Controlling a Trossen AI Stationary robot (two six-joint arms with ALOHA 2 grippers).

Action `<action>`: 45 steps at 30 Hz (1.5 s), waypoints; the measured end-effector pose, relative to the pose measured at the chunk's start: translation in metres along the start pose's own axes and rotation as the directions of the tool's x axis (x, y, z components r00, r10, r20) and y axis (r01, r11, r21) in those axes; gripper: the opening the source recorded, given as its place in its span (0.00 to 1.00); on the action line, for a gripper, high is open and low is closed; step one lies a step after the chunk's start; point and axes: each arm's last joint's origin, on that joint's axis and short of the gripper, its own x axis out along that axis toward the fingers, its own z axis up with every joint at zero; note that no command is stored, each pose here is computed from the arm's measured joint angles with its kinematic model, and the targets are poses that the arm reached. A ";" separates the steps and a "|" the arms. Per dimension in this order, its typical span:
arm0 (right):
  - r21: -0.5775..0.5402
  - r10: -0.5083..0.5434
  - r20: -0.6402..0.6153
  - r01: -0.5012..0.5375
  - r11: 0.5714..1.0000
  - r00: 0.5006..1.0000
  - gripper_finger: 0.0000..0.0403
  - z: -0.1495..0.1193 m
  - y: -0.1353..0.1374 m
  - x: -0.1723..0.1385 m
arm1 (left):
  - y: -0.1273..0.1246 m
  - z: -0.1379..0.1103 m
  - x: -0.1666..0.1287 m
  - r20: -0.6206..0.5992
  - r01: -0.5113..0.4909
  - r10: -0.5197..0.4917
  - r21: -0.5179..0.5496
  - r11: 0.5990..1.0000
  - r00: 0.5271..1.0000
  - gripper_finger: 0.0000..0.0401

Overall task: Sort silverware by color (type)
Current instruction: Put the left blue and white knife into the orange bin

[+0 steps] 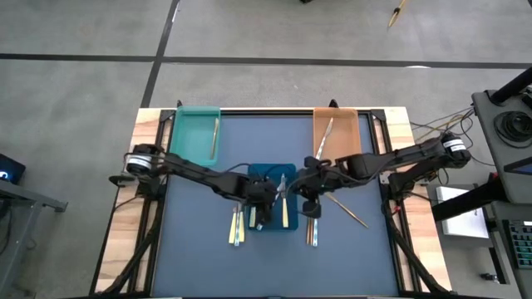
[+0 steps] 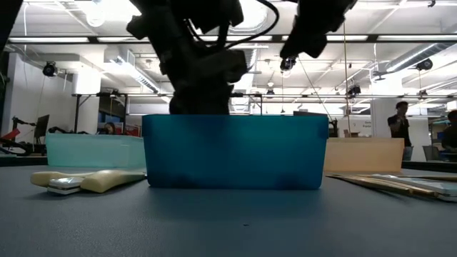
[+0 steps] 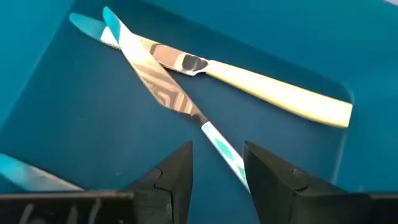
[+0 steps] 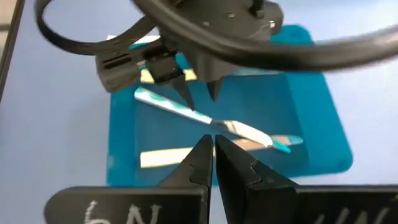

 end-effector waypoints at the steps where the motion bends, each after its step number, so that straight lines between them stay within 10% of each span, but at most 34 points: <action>1: -0.006 0.002 -0.012 -0.002 1.000 1.000 0.02 -0.002 0.002 -0.001 | -0.001 0.002 0.001 0.000 0.000 0.000 -0.008 1.000 1.000 0.31; 45: -0.160 -0.061 0.083 0.074 0.984 0.995 0.02 -0.031 0.016 -0.017 | -0.030 0.029 -0.006 0.135 -0.053 0.092 -0.269 0.962 0.987 0.41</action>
